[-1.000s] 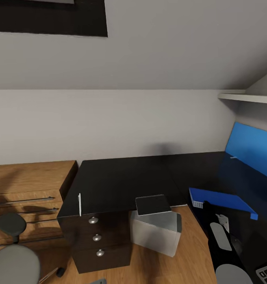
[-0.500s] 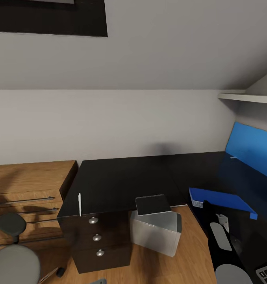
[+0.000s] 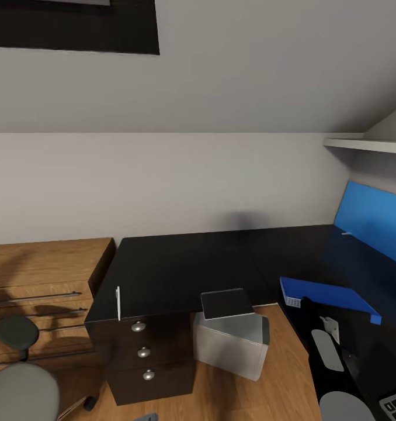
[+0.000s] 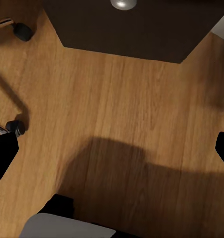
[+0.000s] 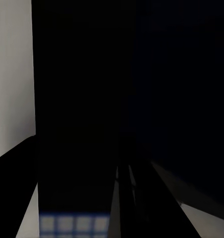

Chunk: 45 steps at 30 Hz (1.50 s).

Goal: In the bedroom, organize the workspace by keeping the computer under the desk, ensuring the monitor is on the desk, placing the keyboard on the desk next to the monitor, placing the mouse on the desk next to the keyboard, moving the folder from the swivel chair onto the desk next to the mouse, stacking the notebook on top of the folder with the pen on top of the notebook, and positioning the swivel chair next to the desk.

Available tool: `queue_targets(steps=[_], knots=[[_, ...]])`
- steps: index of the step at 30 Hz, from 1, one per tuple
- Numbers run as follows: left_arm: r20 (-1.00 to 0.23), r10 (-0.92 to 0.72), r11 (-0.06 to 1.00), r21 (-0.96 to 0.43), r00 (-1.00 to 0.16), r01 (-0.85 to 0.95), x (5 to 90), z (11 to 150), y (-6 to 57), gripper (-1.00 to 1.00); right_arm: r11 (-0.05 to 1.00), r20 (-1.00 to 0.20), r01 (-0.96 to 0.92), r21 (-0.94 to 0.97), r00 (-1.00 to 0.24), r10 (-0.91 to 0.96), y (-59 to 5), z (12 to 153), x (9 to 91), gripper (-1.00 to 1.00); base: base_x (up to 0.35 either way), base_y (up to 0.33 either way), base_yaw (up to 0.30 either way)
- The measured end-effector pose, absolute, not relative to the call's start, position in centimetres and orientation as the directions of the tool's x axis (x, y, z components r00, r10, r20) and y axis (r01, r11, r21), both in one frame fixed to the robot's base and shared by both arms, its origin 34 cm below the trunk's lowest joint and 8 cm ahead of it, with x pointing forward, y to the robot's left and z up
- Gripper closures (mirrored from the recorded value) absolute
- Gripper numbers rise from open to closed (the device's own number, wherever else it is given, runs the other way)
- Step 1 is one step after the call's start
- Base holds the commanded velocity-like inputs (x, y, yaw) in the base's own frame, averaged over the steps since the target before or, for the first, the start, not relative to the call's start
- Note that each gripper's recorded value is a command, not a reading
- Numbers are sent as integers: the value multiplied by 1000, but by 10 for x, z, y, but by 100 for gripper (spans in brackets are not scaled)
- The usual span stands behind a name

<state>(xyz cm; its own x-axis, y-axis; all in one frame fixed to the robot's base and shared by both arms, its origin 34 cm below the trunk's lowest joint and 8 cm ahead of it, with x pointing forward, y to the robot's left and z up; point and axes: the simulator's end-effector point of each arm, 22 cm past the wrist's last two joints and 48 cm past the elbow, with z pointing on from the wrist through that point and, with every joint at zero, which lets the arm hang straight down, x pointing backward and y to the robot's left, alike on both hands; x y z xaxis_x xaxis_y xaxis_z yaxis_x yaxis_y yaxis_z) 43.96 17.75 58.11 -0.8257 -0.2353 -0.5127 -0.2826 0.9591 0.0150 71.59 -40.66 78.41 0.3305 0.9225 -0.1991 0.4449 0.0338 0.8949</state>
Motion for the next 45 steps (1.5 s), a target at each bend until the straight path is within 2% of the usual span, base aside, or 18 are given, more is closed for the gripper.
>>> queue_targets(steps=[10,11,45], knots=[[-511,-237,959,14,-826,-284,439,581,178,-100,30,-197,444,896,335,922,-407,784,716,100,0,0,0],[-511,-237,959,14,-826,-284,439,581,178,-100,30,-197,444,896,335,922,-407,784,716,-100,0,0,0],[-512,-237,958,15,-826,-285,439,581,178,-100,30,-195,444,896,331,923,-405,784,716,-100,-28,0,0]])
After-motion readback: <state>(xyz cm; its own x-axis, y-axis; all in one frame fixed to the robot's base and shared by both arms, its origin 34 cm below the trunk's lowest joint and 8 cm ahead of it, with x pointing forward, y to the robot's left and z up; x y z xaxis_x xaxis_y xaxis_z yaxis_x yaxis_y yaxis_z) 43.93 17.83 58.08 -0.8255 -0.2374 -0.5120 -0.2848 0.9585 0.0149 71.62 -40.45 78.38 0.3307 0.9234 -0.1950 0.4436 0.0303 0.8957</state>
